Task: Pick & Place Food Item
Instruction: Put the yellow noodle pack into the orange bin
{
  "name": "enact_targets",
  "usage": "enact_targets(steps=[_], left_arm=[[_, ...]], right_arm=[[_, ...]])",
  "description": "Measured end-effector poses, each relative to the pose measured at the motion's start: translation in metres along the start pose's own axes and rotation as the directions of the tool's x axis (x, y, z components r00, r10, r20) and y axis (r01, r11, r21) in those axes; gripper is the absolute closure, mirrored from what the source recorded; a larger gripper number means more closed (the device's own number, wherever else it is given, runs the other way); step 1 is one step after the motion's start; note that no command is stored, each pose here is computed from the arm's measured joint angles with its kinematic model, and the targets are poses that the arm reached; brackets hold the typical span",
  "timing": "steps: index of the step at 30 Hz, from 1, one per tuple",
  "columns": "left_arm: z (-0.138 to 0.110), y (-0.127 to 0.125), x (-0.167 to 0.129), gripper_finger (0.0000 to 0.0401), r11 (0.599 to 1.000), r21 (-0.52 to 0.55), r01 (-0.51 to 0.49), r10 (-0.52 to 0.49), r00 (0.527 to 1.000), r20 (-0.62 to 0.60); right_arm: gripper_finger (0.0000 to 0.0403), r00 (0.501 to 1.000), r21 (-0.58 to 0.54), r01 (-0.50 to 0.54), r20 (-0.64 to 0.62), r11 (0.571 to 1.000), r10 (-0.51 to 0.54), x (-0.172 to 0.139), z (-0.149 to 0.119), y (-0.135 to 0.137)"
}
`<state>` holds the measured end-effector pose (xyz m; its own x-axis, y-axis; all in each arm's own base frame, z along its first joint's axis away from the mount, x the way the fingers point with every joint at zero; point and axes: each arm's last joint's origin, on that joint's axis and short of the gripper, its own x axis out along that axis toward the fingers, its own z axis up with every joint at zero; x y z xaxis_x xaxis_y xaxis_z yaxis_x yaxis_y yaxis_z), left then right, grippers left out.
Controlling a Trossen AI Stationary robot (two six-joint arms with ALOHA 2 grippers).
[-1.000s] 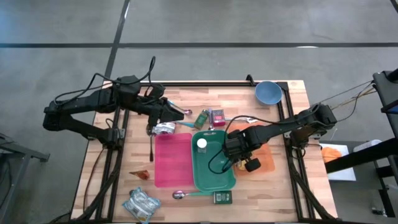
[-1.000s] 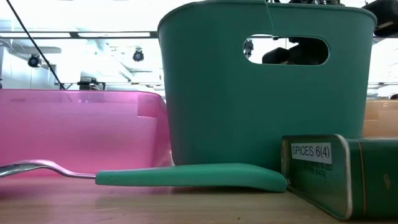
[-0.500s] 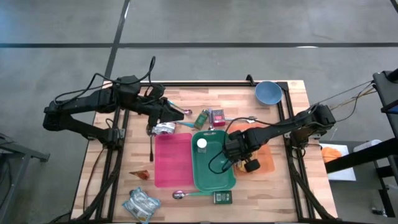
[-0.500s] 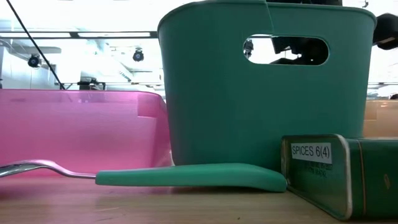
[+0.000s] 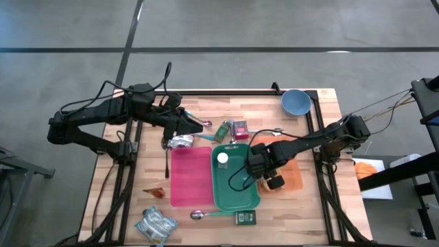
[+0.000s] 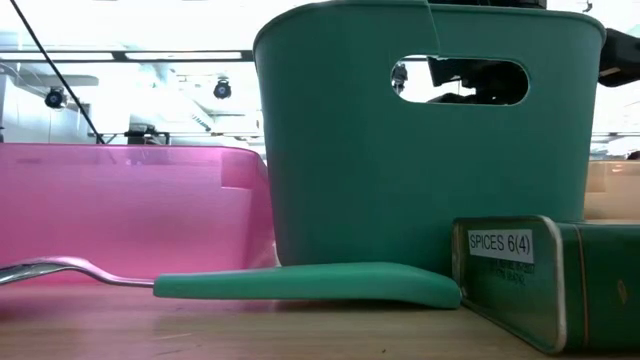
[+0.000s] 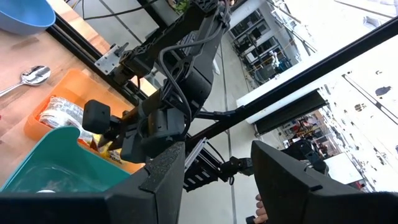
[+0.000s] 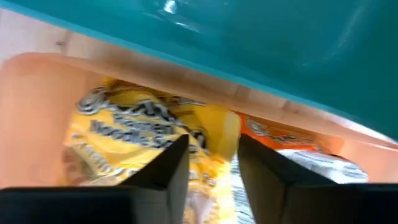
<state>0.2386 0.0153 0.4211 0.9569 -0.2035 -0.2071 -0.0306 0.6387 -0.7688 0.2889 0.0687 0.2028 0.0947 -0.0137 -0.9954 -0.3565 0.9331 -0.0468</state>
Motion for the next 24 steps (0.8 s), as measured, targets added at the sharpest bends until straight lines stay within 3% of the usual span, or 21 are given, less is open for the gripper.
enact_targets(steps=[5, 11, 15, 24], left_arm=[[0.000, 0.000, 0.000, 0.0215, 1.000, 0.000, 0.000, 0.000, 1.000, 0.000], [0.000, 0.000, 0.000, 0.0215, 1.000, 0.000, 0.000, 0.000, 1.000, 0.000], [0.000, 0.000, 0.000, 0.0215, 1.000, -0.003, 0.000, 0.000, 1.000, 0.000], [0.000, 0.000, 0.000, 0.0215, 1.000, -0.003, 0.000, 0.000, 1.000, 0.000]], right_arm=[[0.0207, 0.999, -0.001, 0.047, -0.006, 0.999, -0.047, 0.000, 0.000, -0.002], [0.0171, 0.999, 0.002, 0.049, 0.000, 0.999, -0.049, 0.000, 0.000, -0.001], [0.0164, 0.995, 0.065, 0.103, -0.006, 0.993, -0.102, -0.001, 0.000, -0.003], [0.0170, 0.995, 0.173, 0.092, 0.026, 0.981, -0.098, -0.022, -0.007, 0.003]])
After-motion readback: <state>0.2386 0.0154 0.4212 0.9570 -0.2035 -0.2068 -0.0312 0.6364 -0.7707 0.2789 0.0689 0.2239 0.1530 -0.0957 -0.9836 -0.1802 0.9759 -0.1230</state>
